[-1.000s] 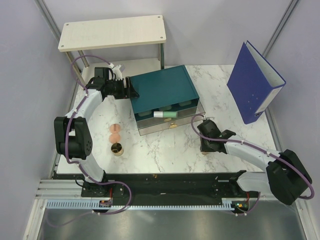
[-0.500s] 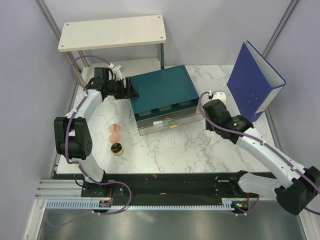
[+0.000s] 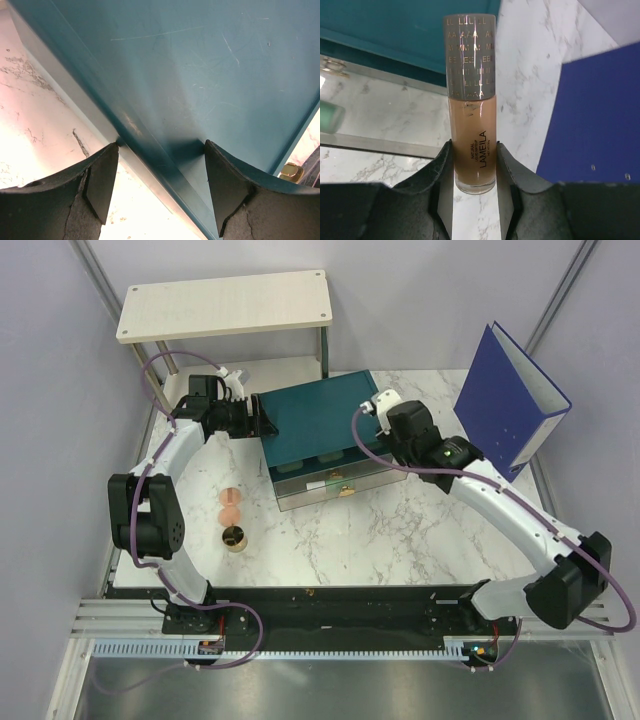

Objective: Organize the makeup

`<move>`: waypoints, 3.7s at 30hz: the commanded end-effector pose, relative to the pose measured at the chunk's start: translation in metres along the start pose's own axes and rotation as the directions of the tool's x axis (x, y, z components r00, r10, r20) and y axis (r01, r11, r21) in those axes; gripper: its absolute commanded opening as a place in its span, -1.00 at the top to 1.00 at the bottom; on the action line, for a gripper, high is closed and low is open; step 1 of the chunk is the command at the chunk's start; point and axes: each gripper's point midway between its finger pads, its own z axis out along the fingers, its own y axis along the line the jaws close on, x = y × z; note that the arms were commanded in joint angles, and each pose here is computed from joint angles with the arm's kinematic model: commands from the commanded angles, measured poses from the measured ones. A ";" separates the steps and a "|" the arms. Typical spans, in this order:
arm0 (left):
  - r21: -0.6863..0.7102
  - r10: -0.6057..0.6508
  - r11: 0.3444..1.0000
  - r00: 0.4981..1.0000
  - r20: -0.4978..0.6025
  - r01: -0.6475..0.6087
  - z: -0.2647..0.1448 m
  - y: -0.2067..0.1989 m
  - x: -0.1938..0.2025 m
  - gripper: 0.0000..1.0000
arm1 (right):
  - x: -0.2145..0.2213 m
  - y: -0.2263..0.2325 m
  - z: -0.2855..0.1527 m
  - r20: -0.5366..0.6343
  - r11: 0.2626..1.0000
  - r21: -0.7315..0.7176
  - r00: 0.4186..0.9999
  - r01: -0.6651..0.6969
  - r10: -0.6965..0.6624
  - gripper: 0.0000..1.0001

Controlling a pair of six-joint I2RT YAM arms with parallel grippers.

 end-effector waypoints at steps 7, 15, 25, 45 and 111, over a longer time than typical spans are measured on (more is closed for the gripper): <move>-0.056 -0.016 0.998 0.989 -0.149 0.008 0.008 0.017 0.052 -0.51 | -0.077 0.072 0.010 0.305 0.879 -0.325 0.919 0.348 -0.251 1.00; -0.062 -0.020 0.998 0.988 -0.152 0.010 0.009 0.019 0.053 -0.51 | -0.076 0.123 0.005 0.444 0.714 -0.460 0.833 0.527 -0.330 0.96; -0.065 -0.020 0.998 0.987 -0.158 0.010 0.011 0.021 0.054 -0.52 | -0.063 0.151 0.010 0.474 0.621 -0.537 0.813 0.571 -0.338 0.77; -0.059 -0.020 0.998 0.988 -0.152 0.011 0.011 0.019 0.046 -0.52 | -0.100 0.131 0.030 0.357 0.781 -0.479 0.902 0.400 -0.243 -0.12; -0.028 -0.016 1.000 0.983 -0.184 0.010 0.002 0.010 0.062 -0.54 | -0.075 0.142 0.097 0.073 0.872 -0.384 0.932 -0.303 0.356 -0.96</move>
